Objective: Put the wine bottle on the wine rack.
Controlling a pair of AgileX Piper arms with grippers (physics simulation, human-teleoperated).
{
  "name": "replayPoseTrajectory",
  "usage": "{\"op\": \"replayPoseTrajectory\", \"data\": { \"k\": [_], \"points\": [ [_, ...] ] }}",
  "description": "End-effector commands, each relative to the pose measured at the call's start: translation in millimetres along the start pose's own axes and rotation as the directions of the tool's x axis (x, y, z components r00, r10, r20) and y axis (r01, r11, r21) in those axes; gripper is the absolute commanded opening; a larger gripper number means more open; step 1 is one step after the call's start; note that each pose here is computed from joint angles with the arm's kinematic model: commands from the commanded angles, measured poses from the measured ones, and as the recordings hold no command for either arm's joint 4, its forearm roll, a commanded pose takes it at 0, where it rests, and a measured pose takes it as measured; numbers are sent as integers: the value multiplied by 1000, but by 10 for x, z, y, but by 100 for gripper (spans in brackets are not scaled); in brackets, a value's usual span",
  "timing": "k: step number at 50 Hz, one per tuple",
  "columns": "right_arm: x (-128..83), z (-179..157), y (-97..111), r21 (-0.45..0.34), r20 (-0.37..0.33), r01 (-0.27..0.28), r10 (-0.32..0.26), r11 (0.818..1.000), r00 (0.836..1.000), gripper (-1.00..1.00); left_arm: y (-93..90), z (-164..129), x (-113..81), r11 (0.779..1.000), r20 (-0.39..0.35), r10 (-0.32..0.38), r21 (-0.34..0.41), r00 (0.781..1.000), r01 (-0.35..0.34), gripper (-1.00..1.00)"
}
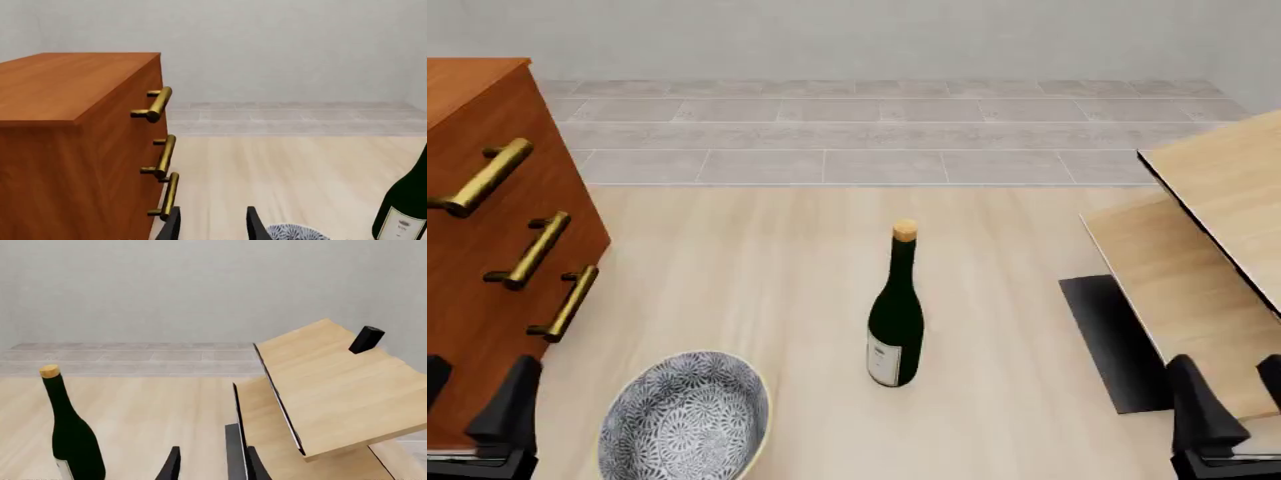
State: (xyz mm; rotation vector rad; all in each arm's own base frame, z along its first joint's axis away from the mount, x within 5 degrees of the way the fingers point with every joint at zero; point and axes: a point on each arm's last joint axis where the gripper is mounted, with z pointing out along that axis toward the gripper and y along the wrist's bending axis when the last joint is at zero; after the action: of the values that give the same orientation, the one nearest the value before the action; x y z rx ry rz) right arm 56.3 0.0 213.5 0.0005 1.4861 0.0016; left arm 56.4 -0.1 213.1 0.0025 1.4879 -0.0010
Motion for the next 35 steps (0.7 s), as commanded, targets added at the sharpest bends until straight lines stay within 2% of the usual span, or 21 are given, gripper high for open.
{"op": "replayPoseTrajectory", "data": {
  "k": [1, 16, 21, 23, 25, 35],
  "points": [
    [-32, -3, 0, 0, -4, -2, 2, 1000, 1000, 100, -3, 0, 12, 1000, -13, 9, 5, 1000, -9, 100],
    [-138, 12, -3, 6, 3, -9, 9, 1000, 1000, 100, -5, -2, -1, 999, -1, 47, 10, 999, -47, 100],
    [-163, 81, 12, -19, -3, -7, 7, 1000, 1000, 100, -6, -2, 4, 998, -4, 55, 10, 998, -55, 100],
    [-120, 159, 16, -22, -28, 2, -2, 1000, 1000, 100, -6, -2, 4, 999, -4, 51, 11, 999, -51, 100],
    [-130, 176, 23, -31, -25, -19, 18, 999, 1000, 100, -7, -2, 5, 998, -4, 57, 13, 998, -57, 100],
    [-161, 387, 84, -88, -49, -15, 11, 996, 999, 100, -4, -1, 11, 998, -10, 56, 8, 998, -56, 100]
  ]
}}
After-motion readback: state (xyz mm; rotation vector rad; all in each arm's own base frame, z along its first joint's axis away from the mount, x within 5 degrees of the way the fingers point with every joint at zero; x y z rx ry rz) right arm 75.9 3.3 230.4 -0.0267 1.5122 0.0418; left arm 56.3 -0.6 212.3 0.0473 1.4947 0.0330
